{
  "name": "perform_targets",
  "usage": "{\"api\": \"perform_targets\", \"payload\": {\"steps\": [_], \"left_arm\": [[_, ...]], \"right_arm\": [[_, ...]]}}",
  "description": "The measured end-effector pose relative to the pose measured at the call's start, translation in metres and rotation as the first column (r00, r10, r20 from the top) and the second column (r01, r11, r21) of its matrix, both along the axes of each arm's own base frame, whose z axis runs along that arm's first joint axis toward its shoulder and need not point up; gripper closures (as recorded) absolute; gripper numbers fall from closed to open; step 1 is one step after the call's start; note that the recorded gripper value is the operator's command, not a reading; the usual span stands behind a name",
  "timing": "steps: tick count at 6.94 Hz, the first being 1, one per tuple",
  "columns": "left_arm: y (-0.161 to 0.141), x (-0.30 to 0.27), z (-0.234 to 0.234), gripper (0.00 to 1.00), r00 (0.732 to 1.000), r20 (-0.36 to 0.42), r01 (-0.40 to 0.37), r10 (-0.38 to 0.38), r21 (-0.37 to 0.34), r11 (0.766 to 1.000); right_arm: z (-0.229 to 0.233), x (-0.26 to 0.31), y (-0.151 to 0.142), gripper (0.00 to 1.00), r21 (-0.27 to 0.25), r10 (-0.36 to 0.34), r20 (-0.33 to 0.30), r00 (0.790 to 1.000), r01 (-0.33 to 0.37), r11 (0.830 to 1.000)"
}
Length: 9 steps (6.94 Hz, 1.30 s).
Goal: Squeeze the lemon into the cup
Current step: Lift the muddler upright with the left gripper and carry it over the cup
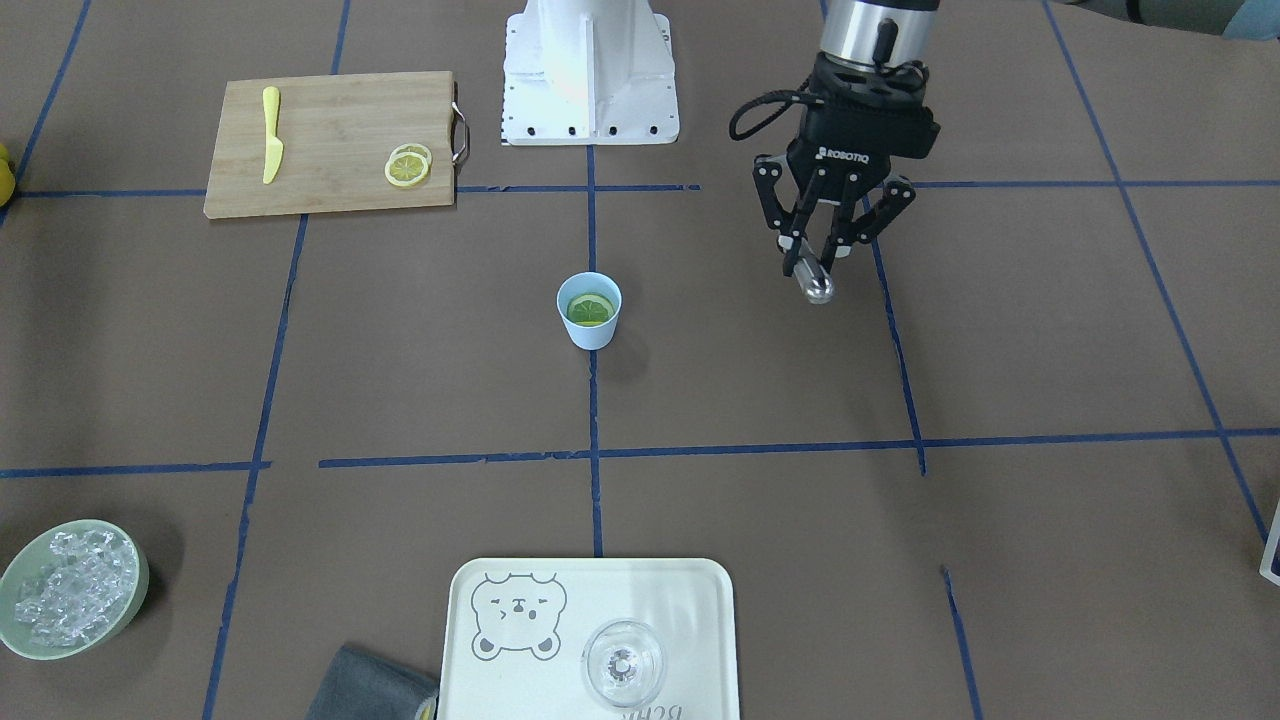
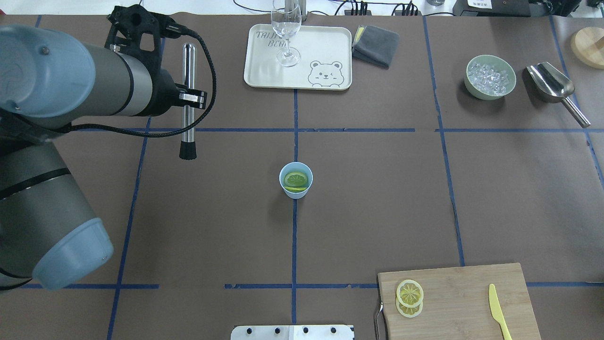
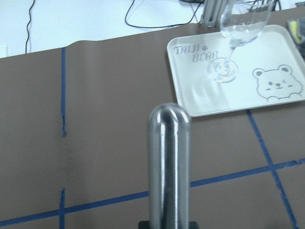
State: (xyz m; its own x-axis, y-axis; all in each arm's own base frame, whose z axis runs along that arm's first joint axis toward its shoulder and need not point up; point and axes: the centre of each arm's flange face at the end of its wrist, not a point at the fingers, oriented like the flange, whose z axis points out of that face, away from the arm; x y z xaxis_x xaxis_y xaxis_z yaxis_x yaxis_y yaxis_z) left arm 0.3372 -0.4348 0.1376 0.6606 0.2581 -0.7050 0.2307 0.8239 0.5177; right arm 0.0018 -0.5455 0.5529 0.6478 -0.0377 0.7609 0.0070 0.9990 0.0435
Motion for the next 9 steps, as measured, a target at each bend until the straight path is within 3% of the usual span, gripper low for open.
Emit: {"api": "perform_targets", "payload": {"steps": [3, 4, 6, 7, 9], "left_arm": [[0.02, 0.004, -0.04, 1.0, 0.993, -0.117, 0.005, 0.008, 0.108, 0.994], [0.021, 0.002, -0.048, 1.0, 0.982, -0.19, 0.039, -0.006, 0.171, 0.984], [0.04, 0.014, -0.058, 1.0, 0.961, -0.264, 0.146, -0.08, 0.239, 0.96], [0.057, 0.025, -0.063, 1.0, 0.945, -0.294, 0.226, -0.147, 0.259, 0.939], [0.092, 0.049, -0.068, 1.0, 0.884, -0.357, 0.41, -0.302, 0.281, 0.868]], "right_arm": [[0.0, 0.001, 0.0, 0.0, 0.002, 0.002, 0.001, 1.0, -0.002, 1.0], [-0.001, 0.003, 0.0, 0.0, 0.003, 0.005, 0.0, 1.0, -0.005, 1.0], [0.003, 0.006, 0.002, 0.0, 0.0, 0.009, -0.007, 1.0, -0.009, 1.0], [0.006, 0.009, 0.004, 0.0, -0.005, 0.012, -0.009, 1.0, -0.012, 1.0], [0.01, 0.014, 0.008, 0.0, -0.012, 0.021, -0.008, 1.0, -0.021, 1.0]]}}
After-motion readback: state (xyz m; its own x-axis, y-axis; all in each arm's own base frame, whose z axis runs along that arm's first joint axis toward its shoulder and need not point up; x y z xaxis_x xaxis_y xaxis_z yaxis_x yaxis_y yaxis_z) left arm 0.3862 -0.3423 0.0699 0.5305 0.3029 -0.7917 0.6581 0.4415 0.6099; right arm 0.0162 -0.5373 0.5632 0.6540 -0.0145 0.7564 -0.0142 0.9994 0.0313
